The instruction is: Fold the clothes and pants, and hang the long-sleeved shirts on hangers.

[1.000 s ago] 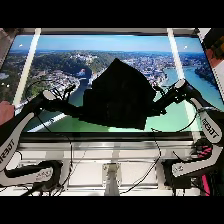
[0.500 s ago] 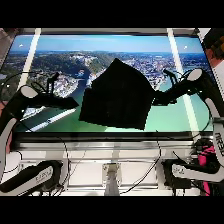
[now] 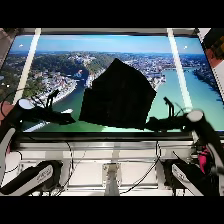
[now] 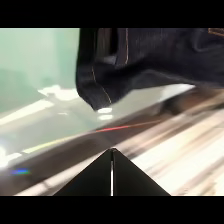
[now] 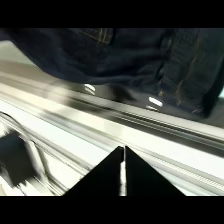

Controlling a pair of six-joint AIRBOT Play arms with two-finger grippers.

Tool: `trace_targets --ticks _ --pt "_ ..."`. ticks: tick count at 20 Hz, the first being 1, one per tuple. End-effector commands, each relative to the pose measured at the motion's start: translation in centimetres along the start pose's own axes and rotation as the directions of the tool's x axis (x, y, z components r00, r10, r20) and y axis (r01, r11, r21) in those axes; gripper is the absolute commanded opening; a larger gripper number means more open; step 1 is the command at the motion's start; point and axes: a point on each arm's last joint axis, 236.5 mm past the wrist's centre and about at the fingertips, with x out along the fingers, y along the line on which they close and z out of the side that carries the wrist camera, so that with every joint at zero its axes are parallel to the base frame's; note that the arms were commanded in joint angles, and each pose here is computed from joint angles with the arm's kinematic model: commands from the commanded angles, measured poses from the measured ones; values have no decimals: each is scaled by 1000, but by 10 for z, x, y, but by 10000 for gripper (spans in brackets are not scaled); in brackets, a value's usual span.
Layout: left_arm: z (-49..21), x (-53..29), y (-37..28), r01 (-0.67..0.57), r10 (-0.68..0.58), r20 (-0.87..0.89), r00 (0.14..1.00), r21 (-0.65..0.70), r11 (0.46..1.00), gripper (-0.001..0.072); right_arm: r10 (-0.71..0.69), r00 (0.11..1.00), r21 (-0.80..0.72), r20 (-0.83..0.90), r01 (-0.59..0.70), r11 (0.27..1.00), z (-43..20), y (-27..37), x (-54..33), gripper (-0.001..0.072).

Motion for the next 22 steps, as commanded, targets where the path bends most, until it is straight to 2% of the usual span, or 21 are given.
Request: trace_targets --ticks 1,2,3,8,10,16,18,21,22 --pt "4 5 -1 147 -127 124 984 -168 975 317 19 981 202 194 -59 978 2 -27 19 427" --pt "6 5 2 142 -117 137 984 -185 972 554 -3 976 259 218 -55 964 8 -34 20 670" --pt "9 5 5 138 -108 148 983 -206 969 562 -18 971 300 237 -55 952 14 -38 19 686" --pt "19 19 -4 177 -140 166 976 -233 956 562 -56 969 431 240 -54 901 21 -54 27 688" --pt "21 27 -11 212 -175 160 972 -260 942 561 -53 971 445 233 -58 894 22 -54 29 687" --pt "4 64 0 180 -170 59 984 -355 917 553 -57 962 448 269 -73 891 36 -52 25 687" --pt "-2 73 2 174 -177 27 984 -377 910 471 -49 958 458 284 -91 884 39 -50 24 686" --pt "-5 78 3 171 -182 14 983 -421 891 442 -45 957 460 285 -95 883 39 -50 24 685" --pt "-4 77 3 173 -183 17 983 -421 891 399 -47 956 460 290 -96 883 41 -50 24 685"
